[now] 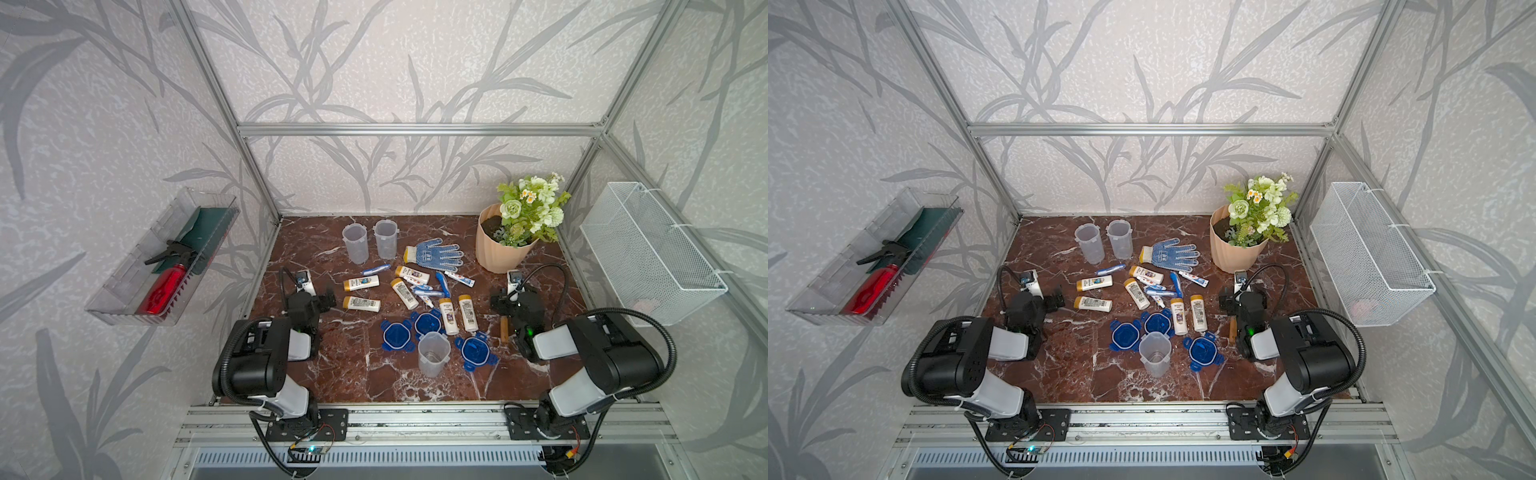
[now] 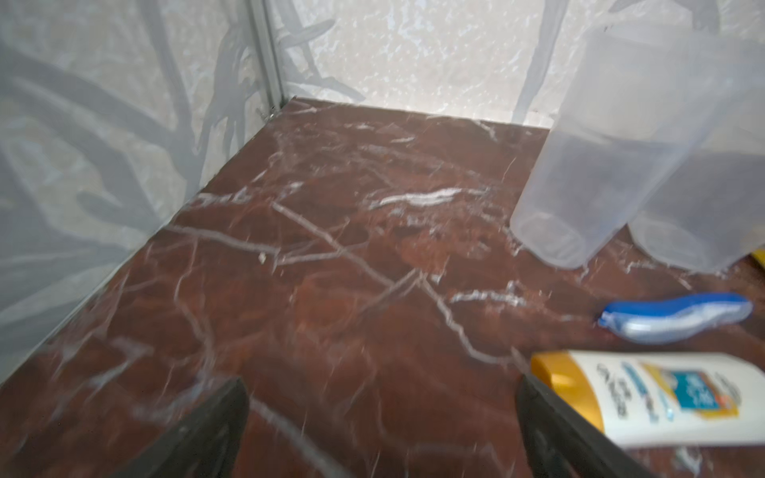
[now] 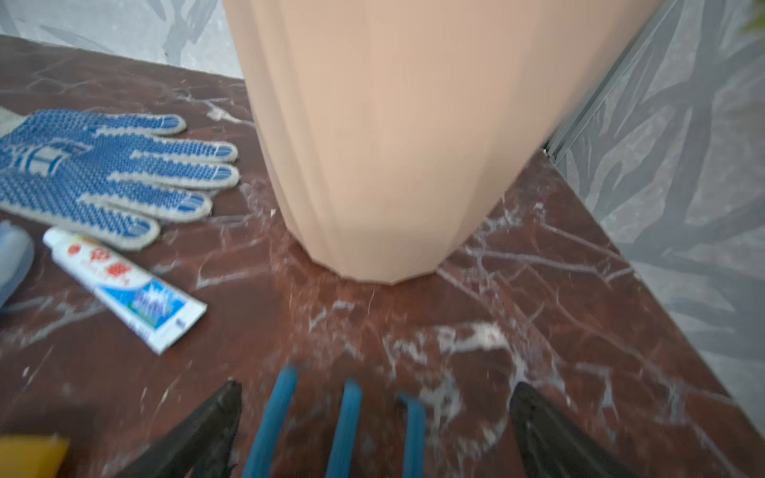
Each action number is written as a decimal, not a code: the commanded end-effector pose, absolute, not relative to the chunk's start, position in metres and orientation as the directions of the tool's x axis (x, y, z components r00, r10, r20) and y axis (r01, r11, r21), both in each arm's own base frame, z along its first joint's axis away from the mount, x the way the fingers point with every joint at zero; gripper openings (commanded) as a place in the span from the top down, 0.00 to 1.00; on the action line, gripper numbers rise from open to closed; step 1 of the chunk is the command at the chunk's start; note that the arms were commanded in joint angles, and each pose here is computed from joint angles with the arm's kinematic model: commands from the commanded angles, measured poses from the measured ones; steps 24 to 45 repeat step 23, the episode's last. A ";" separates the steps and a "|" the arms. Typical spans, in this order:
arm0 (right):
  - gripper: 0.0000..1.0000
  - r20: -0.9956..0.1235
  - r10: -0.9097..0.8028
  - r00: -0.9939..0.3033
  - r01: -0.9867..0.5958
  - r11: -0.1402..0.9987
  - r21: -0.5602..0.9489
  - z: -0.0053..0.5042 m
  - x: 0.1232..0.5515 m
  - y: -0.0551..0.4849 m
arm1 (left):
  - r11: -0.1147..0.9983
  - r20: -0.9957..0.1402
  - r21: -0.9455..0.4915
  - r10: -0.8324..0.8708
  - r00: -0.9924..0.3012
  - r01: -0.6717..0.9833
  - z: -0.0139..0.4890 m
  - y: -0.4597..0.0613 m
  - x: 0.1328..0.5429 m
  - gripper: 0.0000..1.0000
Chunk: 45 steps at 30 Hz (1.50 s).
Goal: Take out toiletry kits
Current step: Reset both arms
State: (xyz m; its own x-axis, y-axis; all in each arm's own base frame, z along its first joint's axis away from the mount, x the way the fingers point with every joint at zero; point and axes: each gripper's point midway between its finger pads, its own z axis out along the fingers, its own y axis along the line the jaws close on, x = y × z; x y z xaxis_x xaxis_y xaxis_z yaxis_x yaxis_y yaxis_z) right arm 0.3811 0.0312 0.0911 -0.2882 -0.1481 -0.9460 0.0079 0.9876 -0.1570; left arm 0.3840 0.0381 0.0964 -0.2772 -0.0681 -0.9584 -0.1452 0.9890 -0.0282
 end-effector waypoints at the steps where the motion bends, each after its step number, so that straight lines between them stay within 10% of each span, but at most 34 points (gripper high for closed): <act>1: 0.01 -0.973 -0.182 -0.140 -0.065 0.983 -0.174 0.121 0.356 0.044 | 0.999 -0.974 0.032 0.023 -0.227 -0.037 0.111 0.013 0.368 0.01; 5: 0.01 -0.978 -0.141 -0.152 0.096 0.983 -0.156 0.109 0.378 0.020 | 0.965 -0.982 -0.011 -0.059 -0.178 -0.261 0.107 0.051 0.381 0.01; 8: 0.01 -0.942 -0.113 -0.315 0.059 0.989 -0.138 0.095 0.385 0.020 | 0.972 -0.936 0.001 -0.081 -0.344 -0.234 0.093 0.048 0.391 0.01; 45: 0.01 -0.966 -0.077 -0.247 0.090 0.991 -0.102 0.098 0.387 0.010 | 0.966 -0.952 0.024 -0.057 -0.302 -0.258 0.097 0.051 0.392 0.01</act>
